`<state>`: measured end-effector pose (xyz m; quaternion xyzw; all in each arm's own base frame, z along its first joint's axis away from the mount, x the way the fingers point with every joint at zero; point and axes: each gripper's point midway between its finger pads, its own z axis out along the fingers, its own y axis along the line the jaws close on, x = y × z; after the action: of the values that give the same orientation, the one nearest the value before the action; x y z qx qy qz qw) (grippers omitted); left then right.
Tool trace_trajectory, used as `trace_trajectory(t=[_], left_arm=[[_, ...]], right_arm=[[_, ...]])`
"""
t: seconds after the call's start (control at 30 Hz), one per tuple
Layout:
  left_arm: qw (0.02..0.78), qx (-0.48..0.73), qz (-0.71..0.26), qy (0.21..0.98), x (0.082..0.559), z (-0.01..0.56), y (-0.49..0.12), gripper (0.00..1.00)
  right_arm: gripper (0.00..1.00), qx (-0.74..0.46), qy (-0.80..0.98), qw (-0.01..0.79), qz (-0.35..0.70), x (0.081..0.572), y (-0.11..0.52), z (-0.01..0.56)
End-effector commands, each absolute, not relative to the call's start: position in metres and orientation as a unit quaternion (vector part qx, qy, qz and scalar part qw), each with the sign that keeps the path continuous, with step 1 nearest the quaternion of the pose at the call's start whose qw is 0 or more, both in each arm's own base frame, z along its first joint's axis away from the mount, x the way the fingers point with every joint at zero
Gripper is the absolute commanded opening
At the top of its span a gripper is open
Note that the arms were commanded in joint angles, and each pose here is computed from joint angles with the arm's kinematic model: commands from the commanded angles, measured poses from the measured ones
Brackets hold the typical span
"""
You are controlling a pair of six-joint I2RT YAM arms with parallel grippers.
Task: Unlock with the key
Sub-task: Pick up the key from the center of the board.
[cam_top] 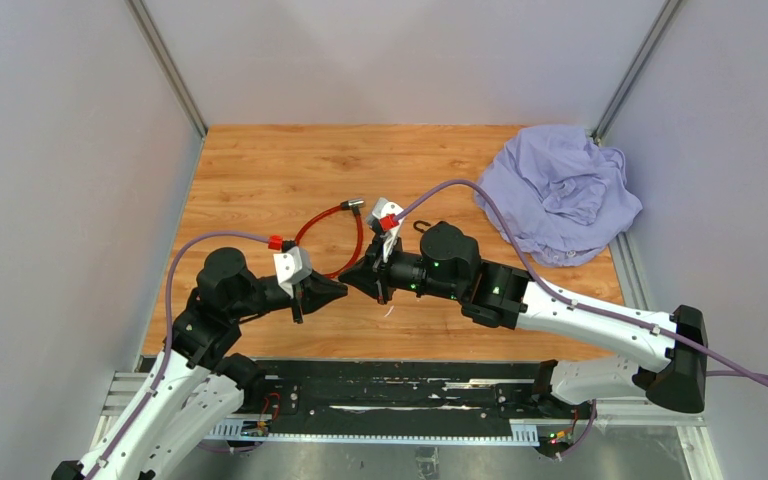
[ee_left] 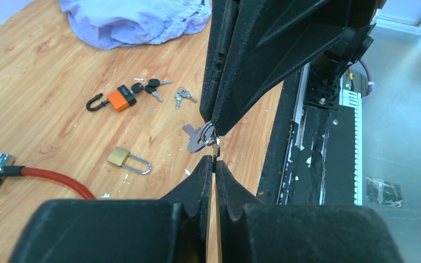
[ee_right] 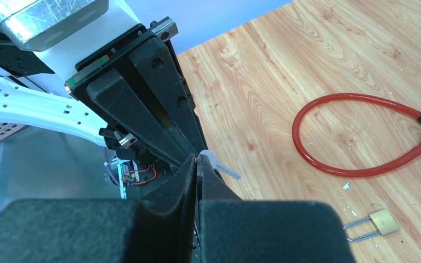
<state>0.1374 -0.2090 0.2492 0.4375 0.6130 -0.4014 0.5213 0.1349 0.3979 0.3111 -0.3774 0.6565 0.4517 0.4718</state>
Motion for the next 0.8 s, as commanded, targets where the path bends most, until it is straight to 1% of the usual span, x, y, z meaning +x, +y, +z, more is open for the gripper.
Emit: trace_trajectory(t=[0.0, 0.23, 0.4, 0.57, 0.7, 0.77], left_arm=[[0.538, 0.448, -0.393, 0.596, 0.136, 0.261, -0.208, 0.07], [0.541, 0.455, -0.384, 0.594, 0.135, 0.260, -0.206, 0.03], [0.538, 0.481, -0.378, 0.580, 0.129, 0.261, -0.205, 0.00], [0.487, 0.539, -0.380, 0.573, 0.113, 0.252, -0.204, 0.00], [0.431, 0.575, -0.374, 0.586, 0.101, 0.243, -0.196, 0.00], [0.411, 0.601, -0.354, 0.587, 0.100, 0.240, -0.189, 0.00]], right_arm=[[0.01, -0.366, 0.646, 0.483, 0.464, 0.130, 0.396, 0.324], [0.01, -0.364, 0.648, 0.482, 0.464, 0.129, 0.394, 0.321], [0.02, -0.367, 0.648, 0.481, 0.462, 0.128, 0.392, 0.321], [0.07, -0.372, 0.641, 0.487, 0.463, 0.126, 0.386, 0.325], [0.08, -0.388, 0.638, 0.485, 0.455, 0.121, 0.378, 0.325], [0.13, -0.398, 0.637, 0.483, 0.450, 0.119, 0.373, 0.323]])
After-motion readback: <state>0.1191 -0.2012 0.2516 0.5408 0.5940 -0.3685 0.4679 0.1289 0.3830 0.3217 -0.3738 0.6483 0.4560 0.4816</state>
